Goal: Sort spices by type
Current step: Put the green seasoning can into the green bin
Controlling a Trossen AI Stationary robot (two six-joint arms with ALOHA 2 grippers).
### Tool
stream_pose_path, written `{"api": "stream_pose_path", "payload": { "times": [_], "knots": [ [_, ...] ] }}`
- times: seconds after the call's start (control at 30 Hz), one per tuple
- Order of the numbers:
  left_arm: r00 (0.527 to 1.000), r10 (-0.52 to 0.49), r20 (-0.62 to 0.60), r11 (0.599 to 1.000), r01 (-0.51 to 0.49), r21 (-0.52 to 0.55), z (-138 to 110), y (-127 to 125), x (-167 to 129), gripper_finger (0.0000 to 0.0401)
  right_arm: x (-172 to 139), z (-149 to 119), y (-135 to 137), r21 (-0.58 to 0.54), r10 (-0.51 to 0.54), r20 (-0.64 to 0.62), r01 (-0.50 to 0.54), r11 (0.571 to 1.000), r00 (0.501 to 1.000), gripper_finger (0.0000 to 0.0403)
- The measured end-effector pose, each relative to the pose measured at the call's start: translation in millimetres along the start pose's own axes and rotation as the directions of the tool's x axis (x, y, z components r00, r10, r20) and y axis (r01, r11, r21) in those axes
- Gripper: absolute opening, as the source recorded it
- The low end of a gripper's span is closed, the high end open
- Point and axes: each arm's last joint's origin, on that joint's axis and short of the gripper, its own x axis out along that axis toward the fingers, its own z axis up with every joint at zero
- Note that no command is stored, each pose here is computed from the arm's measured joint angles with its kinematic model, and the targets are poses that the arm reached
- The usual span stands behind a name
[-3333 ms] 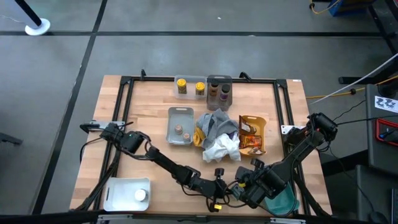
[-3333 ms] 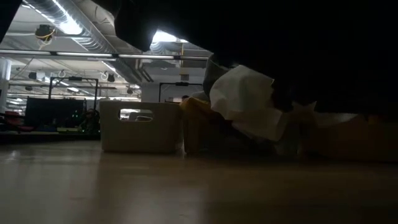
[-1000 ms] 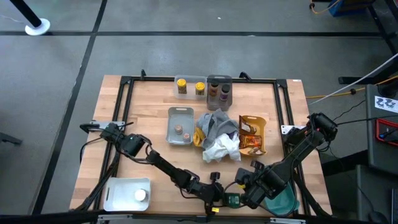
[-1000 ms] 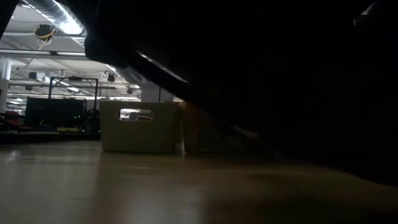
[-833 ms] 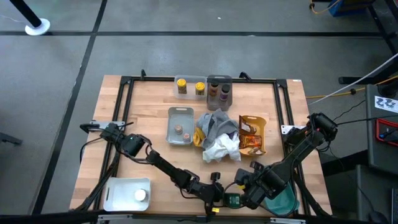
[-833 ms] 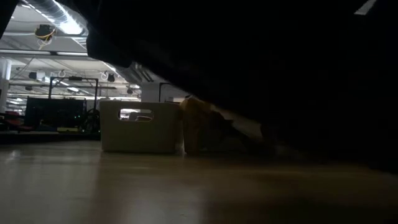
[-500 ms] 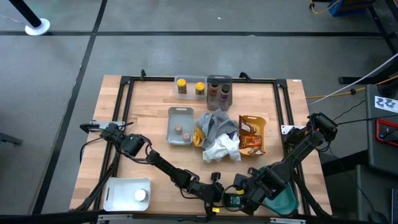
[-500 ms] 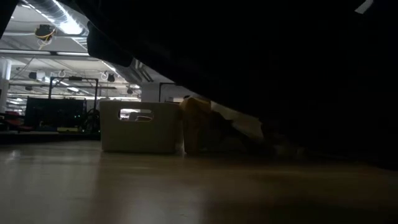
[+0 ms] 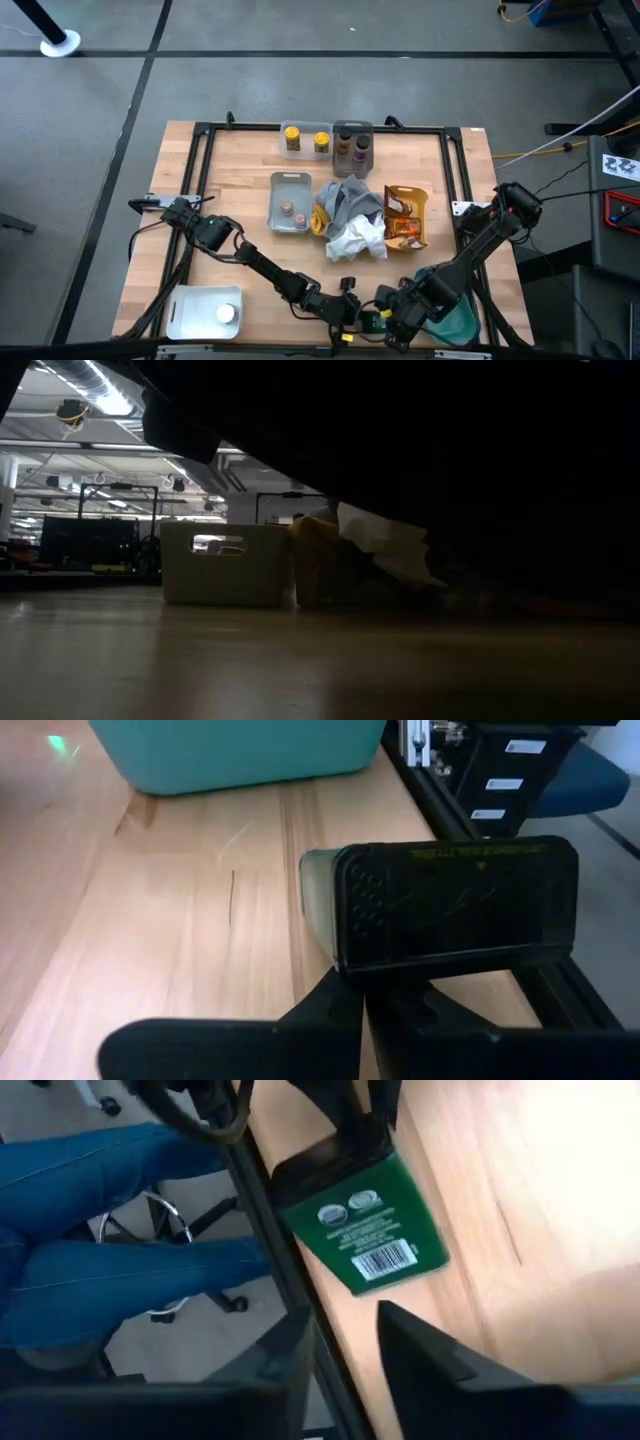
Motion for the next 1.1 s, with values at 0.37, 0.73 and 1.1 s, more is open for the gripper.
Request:
{"api": "stream_pose_path", "payload": {
  "times": [0.37,0.73,1.1],
  "knots": [
    [0.999,-0.013,0.047,1.0,0.014,-0.015,6,-2,-1,0.0003,33,2,-4,0.007,-0.079,-0.031,0.079,0.997,0.996,0.0159],
    [0.998,-0.016,0.058,0.999,0.018,-0.039,10,-3,-1,0.0003,34,-1,-2,0.008,-0.03,-0.149,0.032,0.999,0.988,0.0157],
    [0.992,-0.03,0.125,0.999,0.028,0.019,36,-10,0,0.0003,34,-2,-2,0.012,-0.016,-0.185,0.019,1.0,0.983,0.0157]
  ]
}}
